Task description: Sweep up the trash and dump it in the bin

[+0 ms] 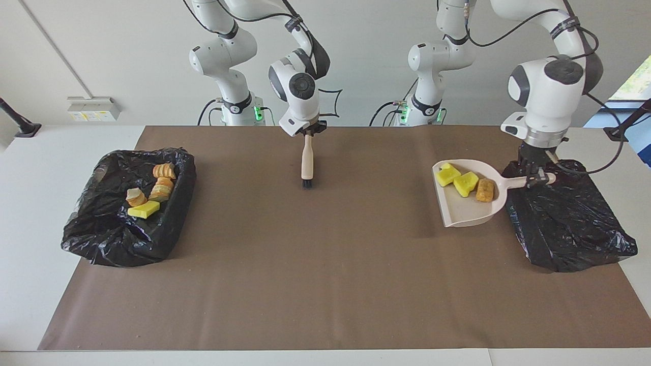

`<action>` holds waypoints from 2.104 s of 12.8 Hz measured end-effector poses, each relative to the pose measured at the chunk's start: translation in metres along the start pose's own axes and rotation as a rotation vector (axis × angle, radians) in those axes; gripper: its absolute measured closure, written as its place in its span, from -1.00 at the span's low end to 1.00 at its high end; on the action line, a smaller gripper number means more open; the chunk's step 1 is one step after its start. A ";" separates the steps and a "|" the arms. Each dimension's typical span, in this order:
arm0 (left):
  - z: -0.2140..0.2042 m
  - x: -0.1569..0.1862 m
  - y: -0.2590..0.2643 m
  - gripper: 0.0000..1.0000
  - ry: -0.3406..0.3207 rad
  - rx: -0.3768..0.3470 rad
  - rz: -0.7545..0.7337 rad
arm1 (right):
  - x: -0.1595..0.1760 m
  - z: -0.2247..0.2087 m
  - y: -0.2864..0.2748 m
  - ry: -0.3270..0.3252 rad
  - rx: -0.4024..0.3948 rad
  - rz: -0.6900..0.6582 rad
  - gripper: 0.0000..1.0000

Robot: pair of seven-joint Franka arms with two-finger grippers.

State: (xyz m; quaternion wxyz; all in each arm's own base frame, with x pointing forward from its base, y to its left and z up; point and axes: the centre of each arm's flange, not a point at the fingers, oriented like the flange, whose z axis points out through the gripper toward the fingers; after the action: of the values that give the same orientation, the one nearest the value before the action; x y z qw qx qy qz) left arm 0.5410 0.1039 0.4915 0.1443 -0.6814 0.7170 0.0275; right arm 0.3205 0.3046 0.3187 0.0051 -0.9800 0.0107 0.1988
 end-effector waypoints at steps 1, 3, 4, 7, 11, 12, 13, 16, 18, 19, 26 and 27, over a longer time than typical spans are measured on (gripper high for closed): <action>-0.003 -0.032 0.004 0.35 0.003 0.001 -0.048 | 0.000 -0.001 -0.001 0.002 0.002 -0.001 0.16; -0.004 -0.094 0.018 0.35 0.002 0.006 -0.119 | 0.003 -0.012 -0.005 0.022 0.019 -0.005 -0.30; -0.004 -0.119 0.023 0.35 -0.007 0.009 -0.145 | 0.006 -0.023 -0.008 0.037 0.034 -0.005 -0.49; -0.009 -0.175 0.027 0.35 -0.042 0.033 -0.223 | 0.027 -0.067 -0.001 0.117 0.064 0.010 -1.00; 0.004 -0.202 0.015 0.35 -0.164 0.090 -0.175 | 0.069 -0.151 0.042 0.277 0.043 0.017 -1.00; 0.012 -0.207 0.013 0.35 -0.197 0.090 -0.151 | 0.078 -0.170 0.057 0.314 0.040 0.009 -1.00; 0.021 -0.211 0.013 0.35 -0.236 0.086 -0.123 | 0.085 -0.189 0.070 0.348 0.044 0.006 -1.00; 0.040 -0.225 0.013 0.35 -0.372 0.083 -0.035 | 0.097 -0.254 0.112 0.433 0.040 0.000 -1.00; 0.042 -0.220 0.009 0.35 -0.460 0.073 0.013 | 0.093 -0.302 0.145 0.454 0.033 0.010 -1.00; 0.040 -0.216 0.006 0.35 -0.500 0.071 0.035 | 0.089 -0.319 0.159 0.452 0.027 0.011 -1.00; 0.007 -0.204 -0.020 0.35 -0.596 0.118 0.076 | 0.064 -0.385 0.237 0.448 0.021 0.043 -1.00; -0.001 -0.198 -0.027 0.35 -0.606 0.115 0.079 | 0.064 -0.388 0.253 0.447 0.024 0.051 -1.00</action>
State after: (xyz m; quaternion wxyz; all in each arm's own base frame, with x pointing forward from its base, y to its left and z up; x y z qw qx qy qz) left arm 0.5733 0.2934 0.5454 0.3886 -0.6044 0.6677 0.1946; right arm 0.5246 0.0448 0.6496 0.0090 -0.9989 0.0387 -0.0237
